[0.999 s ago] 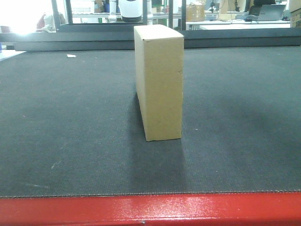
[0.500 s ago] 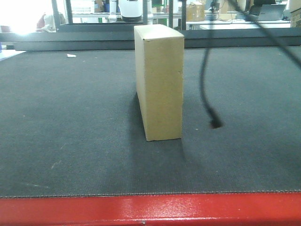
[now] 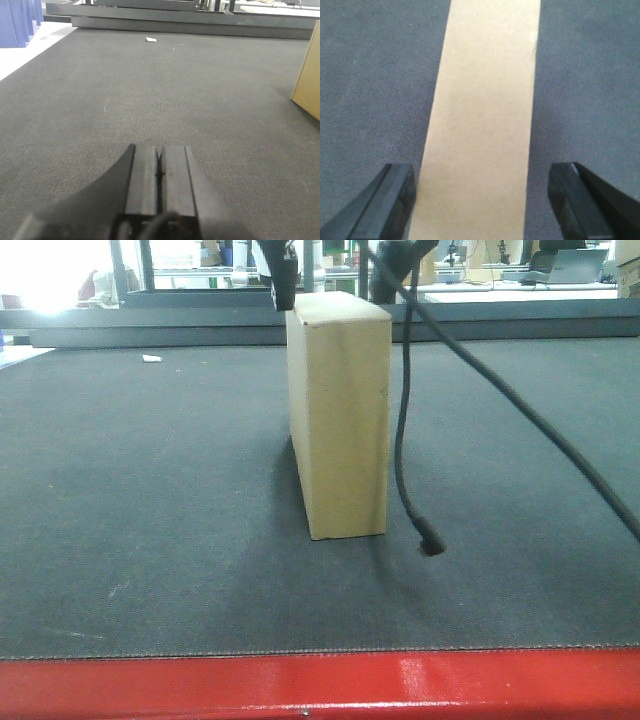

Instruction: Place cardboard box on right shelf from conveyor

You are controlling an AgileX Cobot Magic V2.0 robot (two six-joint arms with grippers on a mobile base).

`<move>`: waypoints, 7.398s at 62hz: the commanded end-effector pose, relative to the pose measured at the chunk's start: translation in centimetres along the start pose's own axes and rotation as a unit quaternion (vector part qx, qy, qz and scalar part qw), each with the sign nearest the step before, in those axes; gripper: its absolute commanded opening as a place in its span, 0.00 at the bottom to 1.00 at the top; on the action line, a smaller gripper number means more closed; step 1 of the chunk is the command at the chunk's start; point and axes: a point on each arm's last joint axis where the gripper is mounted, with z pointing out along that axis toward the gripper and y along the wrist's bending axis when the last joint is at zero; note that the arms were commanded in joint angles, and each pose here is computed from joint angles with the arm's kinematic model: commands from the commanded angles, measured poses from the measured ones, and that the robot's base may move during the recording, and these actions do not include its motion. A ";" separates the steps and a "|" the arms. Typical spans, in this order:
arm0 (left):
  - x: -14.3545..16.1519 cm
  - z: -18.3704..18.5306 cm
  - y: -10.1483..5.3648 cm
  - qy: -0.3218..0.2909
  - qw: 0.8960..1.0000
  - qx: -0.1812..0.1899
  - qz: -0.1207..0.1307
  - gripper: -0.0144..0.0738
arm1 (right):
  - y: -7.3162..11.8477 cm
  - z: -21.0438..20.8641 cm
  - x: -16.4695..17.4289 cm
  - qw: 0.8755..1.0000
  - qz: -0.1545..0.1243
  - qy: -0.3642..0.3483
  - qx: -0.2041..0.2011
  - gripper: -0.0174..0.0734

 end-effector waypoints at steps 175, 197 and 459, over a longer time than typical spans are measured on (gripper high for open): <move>-0.5 -0.1 0.0 -0.045 0.999 0.001 -0.003 0.03 | -18.3 -29.3 26.9 0.884 -0.068 -0.461 -0.042 0.43; -0.5 -0.1 0.0 -0.045 0.999 0.001 -0.003 0.03 | -18.3 -29.3 26.9 0.884 -0.068 -0.461 -0.042 0.43; -0.6 -0.1 0.4 -0.047 0.998 -0.034 -0.003 0.03 | -18.3 -29.4 27.0 0.884 -0.068 -0.461 -0.042 0.43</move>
